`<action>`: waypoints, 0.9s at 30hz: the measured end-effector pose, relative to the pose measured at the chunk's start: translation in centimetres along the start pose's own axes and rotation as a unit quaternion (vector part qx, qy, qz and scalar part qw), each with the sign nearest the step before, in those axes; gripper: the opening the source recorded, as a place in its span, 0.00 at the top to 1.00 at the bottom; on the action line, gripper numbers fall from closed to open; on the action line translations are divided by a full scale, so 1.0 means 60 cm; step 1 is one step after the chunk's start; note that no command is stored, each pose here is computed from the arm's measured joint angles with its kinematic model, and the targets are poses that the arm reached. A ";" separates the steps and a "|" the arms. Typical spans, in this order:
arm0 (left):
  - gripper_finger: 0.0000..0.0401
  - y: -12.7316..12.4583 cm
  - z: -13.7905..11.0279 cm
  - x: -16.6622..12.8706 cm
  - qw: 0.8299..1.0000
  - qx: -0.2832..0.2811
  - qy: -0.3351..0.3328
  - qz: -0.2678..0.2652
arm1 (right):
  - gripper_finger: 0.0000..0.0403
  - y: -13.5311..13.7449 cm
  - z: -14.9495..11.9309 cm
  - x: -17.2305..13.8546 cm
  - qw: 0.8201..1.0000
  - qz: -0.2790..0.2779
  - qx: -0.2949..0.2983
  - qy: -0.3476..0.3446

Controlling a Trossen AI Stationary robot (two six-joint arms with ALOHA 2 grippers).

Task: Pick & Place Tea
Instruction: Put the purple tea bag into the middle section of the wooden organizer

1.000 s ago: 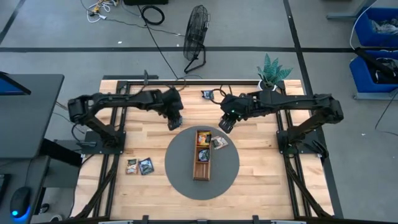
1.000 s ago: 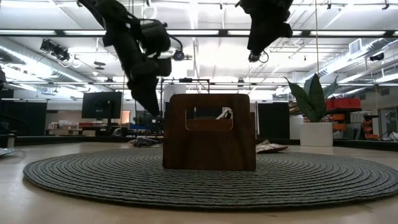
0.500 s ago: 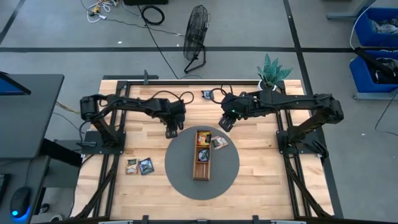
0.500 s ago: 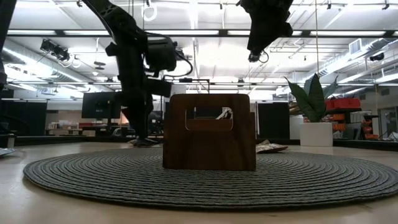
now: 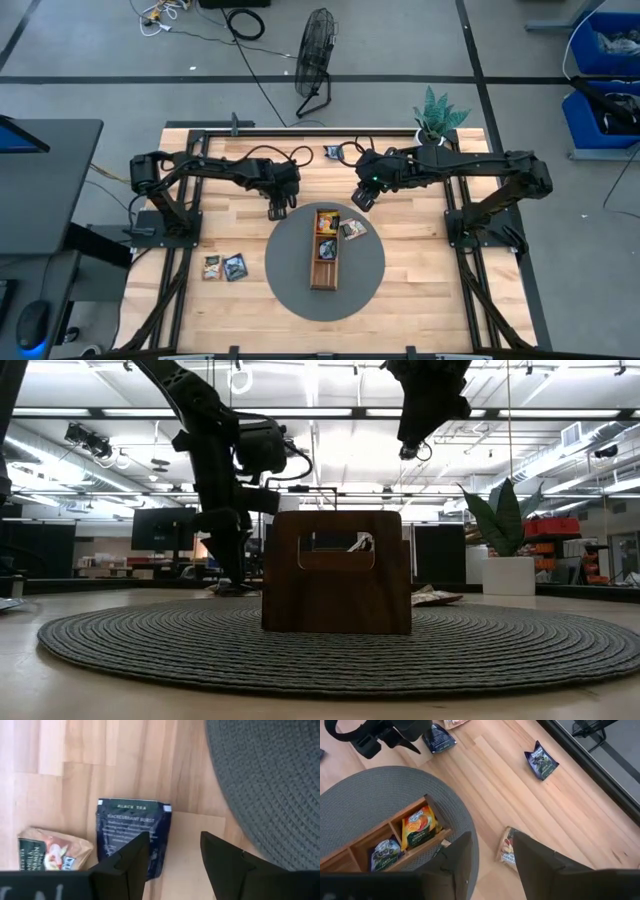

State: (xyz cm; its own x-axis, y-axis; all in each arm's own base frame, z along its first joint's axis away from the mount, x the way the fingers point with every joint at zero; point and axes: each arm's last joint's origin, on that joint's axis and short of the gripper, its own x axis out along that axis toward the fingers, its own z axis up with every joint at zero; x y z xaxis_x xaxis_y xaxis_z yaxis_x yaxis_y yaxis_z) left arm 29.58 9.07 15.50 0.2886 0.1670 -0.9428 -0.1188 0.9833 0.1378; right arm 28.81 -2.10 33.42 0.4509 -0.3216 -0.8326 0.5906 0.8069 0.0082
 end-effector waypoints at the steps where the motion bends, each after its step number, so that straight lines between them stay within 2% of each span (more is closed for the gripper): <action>1: 0.55 0.001 0.000 0.000 1.000 0.001 0.000 0.002 | 0.63 0.000 0.000 0.000 1.000 0.000 0.000 0.000; 8: 0.55 0.002 -0.008 0.027 0.999 0.021 0.036 -0.004 | 0.63 0.000 0.000 0.000 1.000 0.001 -0.002 -0.001; 13: 0.57 0.000 -0.008 0.029 0.999 0.021 0.040 -0.006 | 0.63 0.001 0.001 0.000 1.000 0.002 0.000 -0.003; 17: 0.68 -0.001 -0.008 0.028 0.999 0.022 0.040 -0.008 | 0.63 0.000 0.002 0.000 1.000 -0.006 0.001 -0.008; 23: 0.95 -0.002 -0.008 0.029 0.999 0.020 0.033 -0.024 | 0.63 0.000 0.002 0.000 1.000 -0.005 0.002 -0.009; 27: 0.99 -0.002 -0.008 0.029 0.999 0.017 0.032 -0.031 | 0.63 0.001 0.003 0.000 1.000 -0.004 0.002 -0.011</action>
State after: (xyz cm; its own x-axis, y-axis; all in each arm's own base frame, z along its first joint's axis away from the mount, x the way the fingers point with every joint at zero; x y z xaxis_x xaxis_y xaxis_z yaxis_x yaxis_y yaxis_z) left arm 29.65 9.21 13.72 0.2337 0.1014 -0.9670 -0.0697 0.9937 0.0874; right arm 28.96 -2.16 33.50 0.4605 -0.3390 -0.8204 0.5976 0.8018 0.0040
